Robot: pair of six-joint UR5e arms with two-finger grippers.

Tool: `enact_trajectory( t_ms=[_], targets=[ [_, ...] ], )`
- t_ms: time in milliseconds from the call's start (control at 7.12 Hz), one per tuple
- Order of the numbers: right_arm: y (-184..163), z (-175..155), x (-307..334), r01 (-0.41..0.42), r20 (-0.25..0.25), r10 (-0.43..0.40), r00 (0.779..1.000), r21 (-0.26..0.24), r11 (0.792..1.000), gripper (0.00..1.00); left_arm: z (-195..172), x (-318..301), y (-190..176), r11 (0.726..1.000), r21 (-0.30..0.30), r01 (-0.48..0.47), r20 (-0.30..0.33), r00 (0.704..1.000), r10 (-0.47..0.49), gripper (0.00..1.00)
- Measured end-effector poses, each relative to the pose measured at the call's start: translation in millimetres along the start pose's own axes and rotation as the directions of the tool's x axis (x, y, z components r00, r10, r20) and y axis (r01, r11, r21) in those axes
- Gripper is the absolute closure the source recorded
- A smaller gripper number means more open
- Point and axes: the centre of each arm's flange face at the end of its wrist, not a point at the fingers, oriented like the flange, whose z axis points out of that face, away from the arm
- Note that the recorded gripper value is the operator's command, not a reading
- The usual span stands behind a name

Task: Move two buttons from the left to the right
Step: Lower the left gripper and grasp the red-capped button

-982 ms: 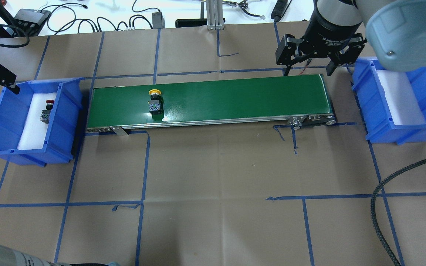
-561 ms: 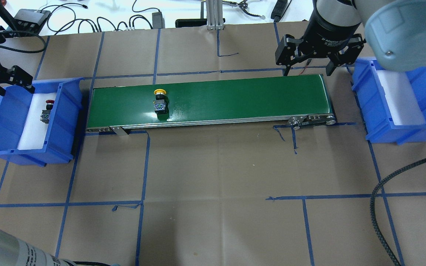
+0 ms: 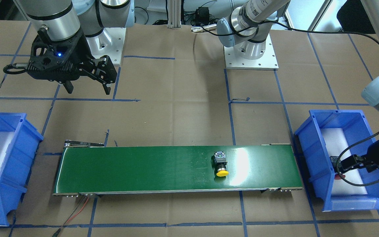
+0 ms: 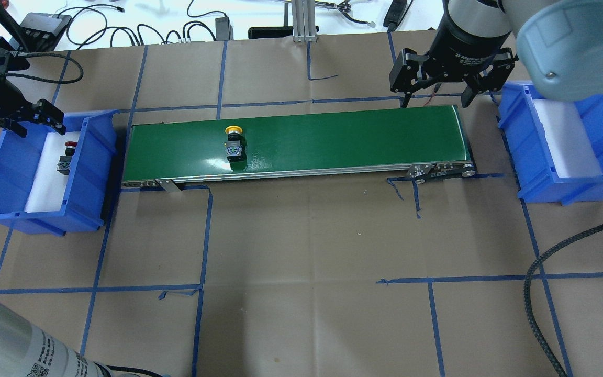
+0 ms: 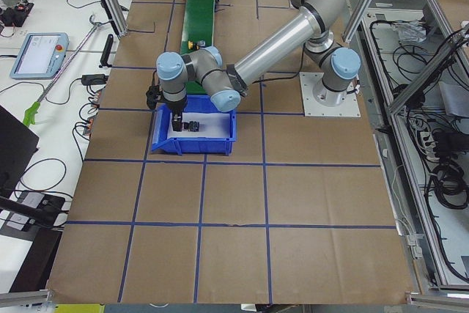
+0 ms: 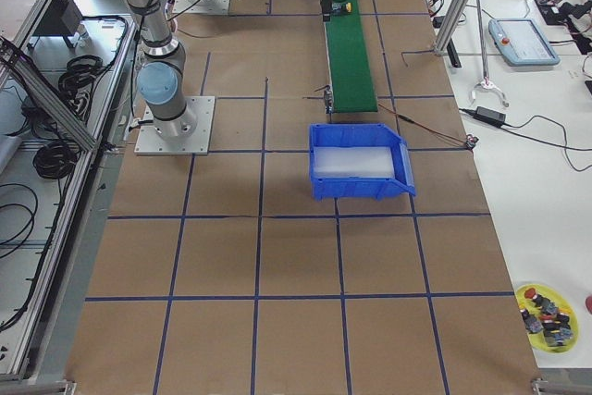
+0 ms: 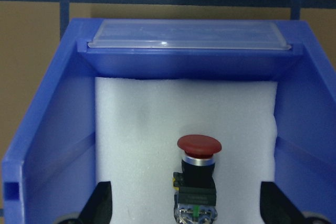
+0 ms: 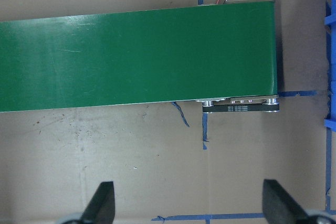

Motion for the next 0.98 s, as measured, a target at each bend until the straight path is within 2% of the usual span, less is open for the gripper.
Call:
enact_trajectory(
  t_ms=[421,561,702,982],
  targets=[
    [-0.1,1.6,0.3,-0.001,-0.003,0.001,1.000,-0.002,1.000,0.00,44.0,3.9,4.1,1.000,-0.009,-0.001,-0.026,1.000,0.001,0.02],
    [-0.1,2.6,0.7,-0.001,-0.007,0.001,1.000,-0.004,1.000,0.00,50.0,5.1,6.6,1.000,-0.015,-0.002,-0.030,1.000,0.002,0.14],
    [-0.1,3.0,0.9,-0.001,-0.009,0.001,1.000,-0.005,1.000,0.00,51.1,5.3,7.9,1.000,-0.016,-0.004,-0.031,1.000,0.003,0.39],
    [0.2,3.2,1.1,-0.001,-0.011,0.001,1.000,-0.005,1.000,0.00,49.5,4.3,8.5,1.000,-0.014,-0.007,-0.028,1.000,0.007,0.76]
  ],
)
